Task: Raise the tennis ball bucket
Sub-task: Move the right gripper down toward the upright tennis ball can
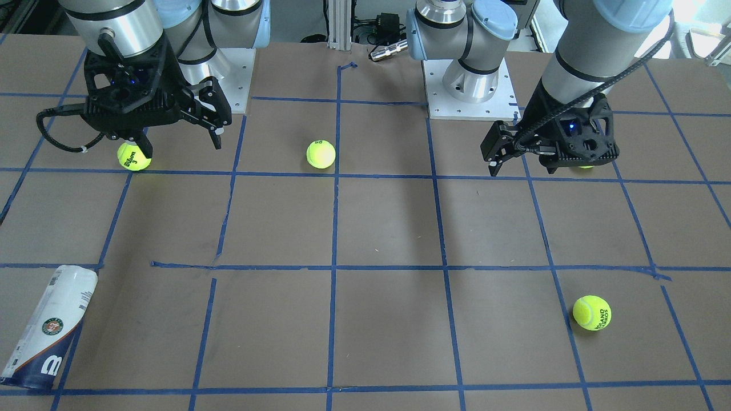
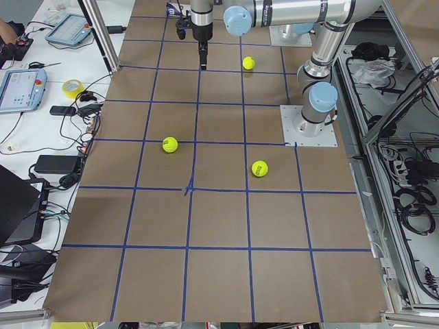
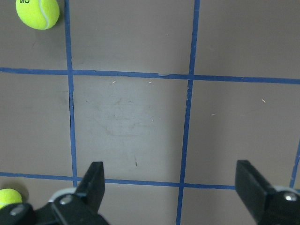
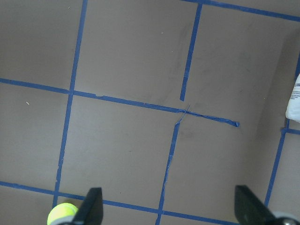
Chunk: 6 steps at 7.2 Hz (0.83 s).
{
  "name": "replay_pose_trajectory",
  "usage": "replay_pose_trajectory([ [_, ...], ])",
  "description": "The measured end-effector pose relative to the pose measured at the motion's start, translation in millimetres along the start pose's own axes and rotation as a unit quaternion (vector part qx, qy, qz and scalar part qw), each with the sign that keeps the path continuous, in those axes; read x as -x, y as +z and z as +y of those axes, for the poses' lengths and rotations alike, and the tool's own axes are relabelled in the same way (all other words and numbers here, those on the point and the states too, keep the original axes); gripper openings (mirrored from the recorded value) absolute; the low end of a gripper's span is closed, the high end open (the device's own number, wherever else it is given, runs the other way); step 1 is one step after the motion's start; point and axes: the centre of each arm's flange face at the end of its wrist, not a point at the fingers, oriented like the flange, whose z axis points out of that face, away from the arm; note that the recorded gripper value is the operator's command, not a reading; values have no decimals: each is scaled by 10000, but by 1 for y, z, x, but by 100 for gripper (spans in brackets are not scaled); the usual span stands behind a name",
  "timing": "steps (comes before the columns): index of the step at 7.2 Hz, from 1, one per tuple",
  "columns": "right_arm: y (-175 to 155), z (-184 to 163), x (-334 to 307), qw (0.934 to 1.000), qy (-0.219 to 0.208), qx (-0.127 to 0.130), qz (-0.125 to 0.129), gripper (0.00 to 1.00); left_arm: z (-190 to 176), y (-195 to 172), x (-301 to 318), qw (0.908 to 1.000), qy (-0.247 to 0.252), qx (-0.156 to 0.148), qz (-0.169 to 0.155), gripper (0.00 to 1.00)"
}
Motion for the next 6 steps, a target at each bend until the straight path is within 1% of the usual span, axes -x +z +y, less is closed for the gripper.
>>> replay_pose_trajectory([
  [2,2,-2,-3,10000,-2,13,7,100,2,-4,-1,10000,9,-33,31,100],
  [3,1,-4,-11,10000,59,-32,35,100,4,-6,-2,10000,13,-47,37,100],
  [5,-5,-12,-54,9989,441,-101,77,100,6,-9,-1,10000,13,-53,31,100],
  [6,4,-20,-78,9980,631,-28,86,100,6,-9,-1,10000,12,-51,18,100],
])
